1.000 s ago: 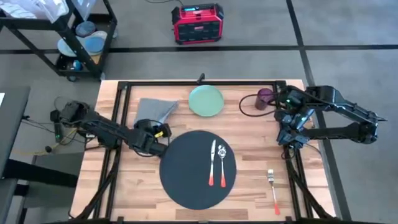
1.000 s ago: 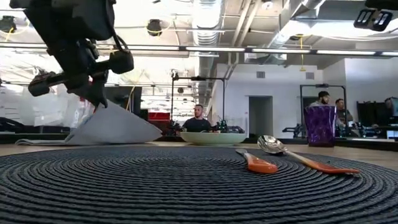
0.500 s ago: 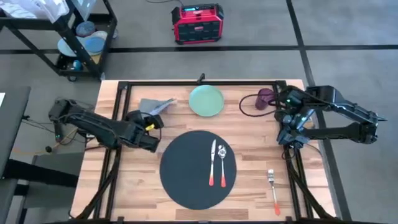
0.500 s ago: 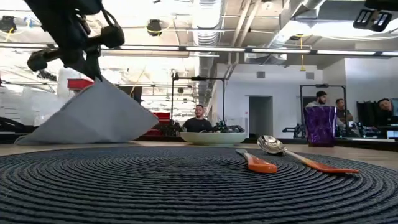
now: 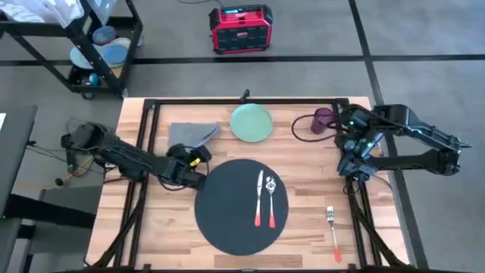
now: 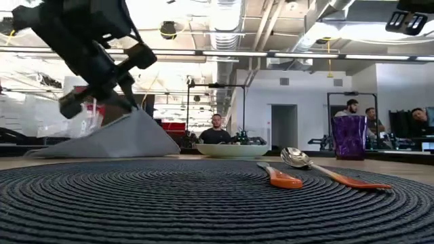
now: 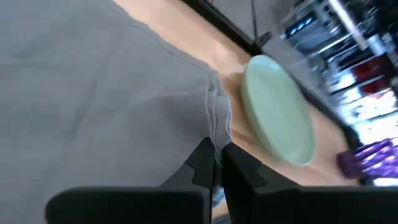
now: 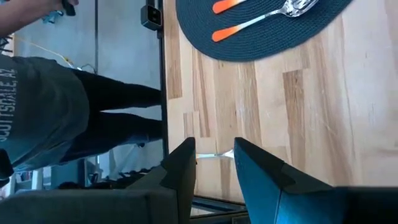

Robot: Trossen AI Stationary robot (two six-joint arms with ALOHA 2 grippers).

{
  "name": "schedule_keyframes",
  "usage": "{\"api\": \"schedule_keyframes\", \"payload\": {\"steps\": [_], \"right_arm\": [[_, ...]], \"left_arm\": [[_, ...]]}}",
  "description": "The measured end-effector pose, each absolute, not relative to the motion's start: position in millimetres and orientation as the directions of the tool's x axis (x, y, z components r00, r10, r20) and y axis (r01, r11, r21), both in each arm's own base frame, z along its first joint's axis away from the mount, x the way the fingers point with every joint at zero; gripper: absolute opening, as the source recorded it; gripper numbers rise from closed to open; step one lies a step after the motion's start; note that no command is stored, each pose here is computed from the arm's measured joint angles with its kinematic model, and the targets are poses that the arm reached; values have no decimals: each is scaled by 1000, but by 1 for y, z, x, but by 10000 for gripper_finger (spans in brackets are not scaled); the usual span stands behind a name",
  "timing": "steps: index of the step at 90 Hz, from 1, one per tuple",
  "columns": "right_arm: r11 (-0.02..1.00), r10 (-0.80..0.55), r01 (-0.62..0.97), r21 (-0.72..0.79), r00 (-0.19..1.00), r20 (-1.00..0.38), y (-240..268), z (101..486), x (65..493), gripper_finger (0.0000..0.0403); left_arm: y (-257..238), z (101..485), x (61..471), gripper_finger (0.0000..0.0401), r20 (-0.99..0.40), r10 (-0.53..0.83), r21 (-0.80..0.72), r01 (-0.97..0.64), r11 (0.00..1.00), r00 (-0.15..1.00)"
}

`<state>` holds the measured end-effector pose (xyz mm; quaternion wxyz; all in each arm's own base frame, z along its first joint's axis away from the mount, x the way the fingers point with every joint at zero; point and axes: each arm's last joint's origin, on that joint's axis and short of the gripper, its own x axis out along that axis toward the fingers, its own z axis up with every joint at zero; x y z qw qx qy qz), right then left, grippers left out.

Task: Set table place
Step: Fold the gray table napkin

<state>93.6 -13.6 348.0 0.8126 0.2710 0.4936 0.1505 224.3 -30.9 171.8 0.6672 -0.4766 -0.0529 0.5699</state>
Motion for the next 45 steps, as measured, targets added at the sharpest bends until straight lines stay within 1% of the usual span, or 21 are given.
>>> {"api": "schedule_keyframes", "payload": {"steps": [18,33,45], "right_arm": [[815,500,29,578,468,-729,-13,348,92,99],[817,498,28,576,469,-729,-13,348,91,99],[819,495,25,574,474,-728,-13,348,92,99]], "left_arm": [[-31,174,228,0,-458,814,-739,-662,-125,358],[-32,182,235,0,-355,857,-823,-559,-97,373],[-33,183,236,0,-346,858,-836,-541,-97,380]]}}
